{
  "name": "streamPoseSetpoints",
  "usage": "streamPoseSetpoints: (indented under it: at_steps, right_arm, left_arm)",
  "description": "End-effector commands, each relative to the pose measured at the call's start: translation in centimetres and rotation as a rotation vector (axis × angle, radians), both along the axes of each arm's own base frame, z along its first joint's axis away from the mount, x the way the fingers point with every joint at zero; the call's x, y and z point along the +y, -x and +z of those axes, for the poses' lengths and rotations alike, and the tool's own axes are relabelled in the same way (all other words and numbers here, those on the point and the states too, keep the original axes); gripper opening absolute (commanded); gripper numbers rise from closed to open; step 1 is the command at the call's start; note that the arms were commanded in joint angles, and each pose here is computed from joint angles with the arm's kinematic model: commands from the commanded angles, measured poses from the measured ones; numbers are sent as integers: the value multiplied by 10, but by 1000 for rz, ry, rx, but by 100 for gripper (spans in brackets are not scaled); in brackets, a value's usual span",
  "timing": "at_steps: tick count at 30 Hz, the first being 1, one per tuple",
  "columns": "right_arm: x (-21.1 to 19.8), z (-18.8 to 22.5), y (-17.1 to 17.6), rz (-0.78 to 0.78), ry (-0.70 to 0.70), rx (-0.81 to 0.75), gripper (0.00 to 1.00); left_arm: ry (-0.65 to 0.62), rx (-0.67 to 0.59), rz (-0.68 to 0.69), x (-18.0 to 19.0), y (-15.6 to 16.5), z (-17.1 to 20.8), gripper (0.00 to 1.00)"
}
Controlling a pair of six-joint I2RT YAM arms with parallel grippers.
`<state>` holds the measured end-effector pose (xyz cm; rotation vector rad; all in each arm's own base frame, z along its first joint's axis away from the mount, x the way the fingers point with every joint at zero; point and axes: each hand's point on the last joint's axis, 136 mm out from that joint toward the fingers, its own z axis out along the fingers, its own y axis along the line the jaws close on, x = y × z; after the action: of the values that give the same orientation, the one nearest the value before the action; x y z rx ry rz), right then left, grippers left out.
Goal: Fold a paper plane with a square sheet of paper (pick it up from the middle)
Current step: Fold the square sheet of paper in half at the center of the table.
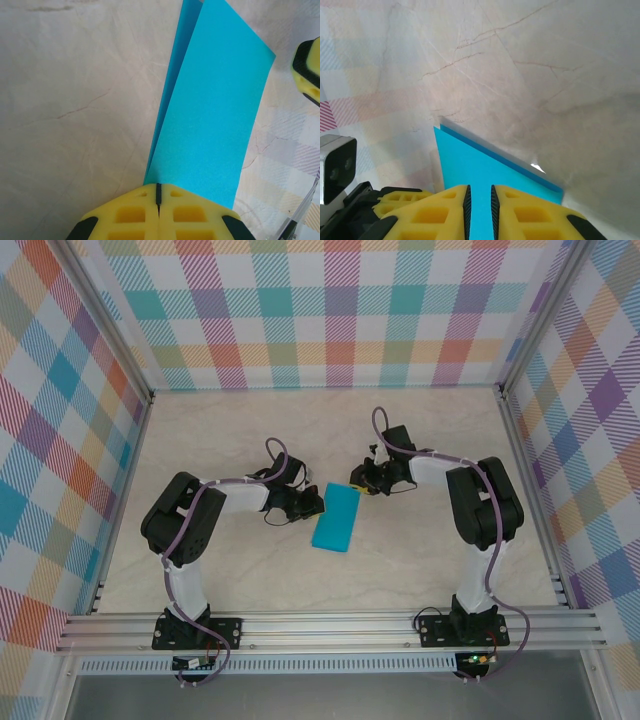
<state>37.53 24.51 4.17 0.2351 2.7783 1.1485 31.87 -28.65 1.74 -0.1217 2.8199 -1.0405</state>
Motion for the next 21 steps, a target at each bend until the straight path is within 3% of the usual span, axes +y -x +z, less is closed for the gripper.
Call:
streamPoseSetpoints:
  at_steps: [1,10,21]
  right_arm:
    - [-3,-9,-3,1,5,10,21]
    - [-10,-27,-1,-19,30,44,20]
    - [-6,11,-13,-14,-76,-25,21]
  left_arm:
    - [-212,146,13,34,37,-54,0]
    - [-216,149,11,36,39,-55,0]
    - [-215,148,10,35,38,-54,0]
